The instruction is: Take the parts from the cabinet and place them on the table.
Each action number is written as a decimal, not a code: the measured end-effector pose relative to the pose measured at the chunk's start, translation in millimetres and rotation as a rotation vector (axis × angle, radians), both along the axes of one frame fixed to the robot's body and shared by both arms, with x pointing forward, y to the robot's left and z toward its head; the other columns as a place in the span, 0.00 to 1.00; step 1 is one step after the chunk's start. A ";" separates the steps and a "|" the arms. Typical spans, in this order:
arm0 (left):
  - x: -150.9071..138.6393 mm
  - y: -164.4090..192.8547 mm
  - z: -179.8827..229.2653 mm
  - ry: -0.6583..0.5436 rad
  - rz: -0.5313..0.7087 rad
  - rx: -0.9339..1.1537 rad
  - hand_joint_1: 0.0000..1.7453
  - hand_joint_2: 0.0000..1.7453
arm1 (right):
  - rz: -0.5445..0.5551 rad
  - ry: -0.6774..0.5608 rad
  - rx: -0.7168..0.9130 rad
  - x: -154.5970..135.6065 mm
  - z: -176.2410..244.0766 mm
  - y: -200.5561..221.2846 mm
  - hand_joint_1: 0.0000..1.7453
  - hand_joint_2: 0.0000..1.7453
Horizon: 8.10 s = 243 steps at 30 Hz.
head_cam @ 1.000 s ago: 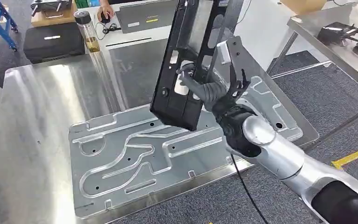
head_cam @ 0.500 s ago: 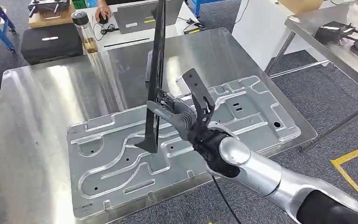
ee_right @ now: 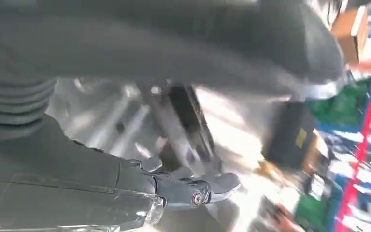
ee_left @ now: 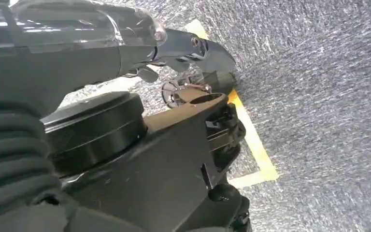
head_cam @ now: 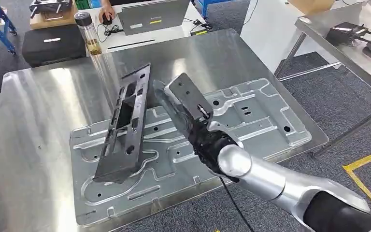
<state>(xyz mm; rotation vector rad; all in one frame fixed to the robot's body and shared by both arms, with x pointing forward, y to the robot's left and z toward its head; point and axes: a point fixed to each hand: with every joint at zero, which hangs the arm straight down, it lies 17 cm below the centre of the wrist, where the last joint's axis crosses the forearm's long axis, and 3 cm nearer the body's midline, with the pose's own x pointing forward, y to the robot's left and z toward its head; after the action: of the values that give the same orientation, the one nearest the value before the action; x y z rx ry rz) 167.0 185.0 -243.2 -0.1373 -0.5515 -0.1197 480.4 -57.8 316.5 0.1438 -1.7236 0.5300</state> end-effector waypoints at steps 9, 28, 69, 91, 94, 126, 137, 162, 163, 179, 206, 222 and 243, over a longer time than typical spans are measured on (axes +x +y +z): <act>1.4 0.0 0.8 -0.007 0.008 -0.005 0.00 0.00 | -0.088 -0.135 -0.051 20.1 54.9 -18.4 0.00 0.00; -36.4 20.4 -18.6 0.190 0.104 0.038 0.00 0.00 | -0.387 -0.393 -0.282 12.5 83.7 -125.4 0.00 0.00; -33.6 28.3 -19.2 0.207 0.130 0.032 0.00 0.00 | -0.255 -0.364 -0.339 -26.7 34.5 -113.6 0.00 0.00; -32.9 31.8 -19.7 0.220 0.136 0.032 0.00 0.00 | -0.179 -0.319 -0.362 -42.6 -6.6 -103.4 0.00 0.00; -34.3 33.0 -20.1 0.223 0.137 0.033 0.00 0.00 | -0.177 -0.308 -0.366 -43.7 -12.4 -103.5 0.00 1.00; -38.8 32.3 -21.2 0.232 0.153 0.032 0.00 0.00 | -0.195 -0.084 -0.257 -60.8 -103.2 -131.8 0.00 0.00; -38.3 34.6 -21.7 0.236 0.181 0.037 0.00 0.00 | -0.341 -0.019 -0.207 -68.4 -144.3 -173.1 0.00 0.00; -43.2 38.7 -24.0 0.259 0.209 0.054 0.00 0.00 | -0.576 0.308 -0.035 -95.2 -288.4 -244.5 0.00 0.00; -41.5 38.4 -23.7 0.256 0.208 0.054 0.00 0.00 | -0.587 0.315 -0.034 -96.3 -291.9 -247.8 0.00 0.00; -43.2 37.9 -24.0 0.261 0.217 0.051 0.00 0.00 | -0.819 0.344 -0.089 -111.8 -319.2 -320.0 0.00 0.00; -40.6 28.7 -22.8 0.260 0.174 0.060 0.00 0.00 | -0.787 1.306 -0.459 -329.2 -573.5 -289.2 0.00 0.00; -45.1 36.6 -25.0 0.268 0.176 0.084 0.00 0.00 | -0.726 1.385 -0.541 -356.8 -582.9 -276.7 0.00 0.00; -48.1 40.9 -27.0 0.295 0.172 0.126 0.00 0.00 | -0.688 1.436 -0.583 -370.6 -586.4 -264.8 0.00 0.00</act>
<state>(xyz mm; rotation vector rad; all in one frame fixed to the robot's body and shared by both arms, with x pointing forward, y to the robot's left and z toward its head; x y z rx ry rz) 118.9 225.9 -270.2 0.0160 -0.2583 0.0334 109.8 -322.6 -269.9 -0.4029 -0.1268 0.2380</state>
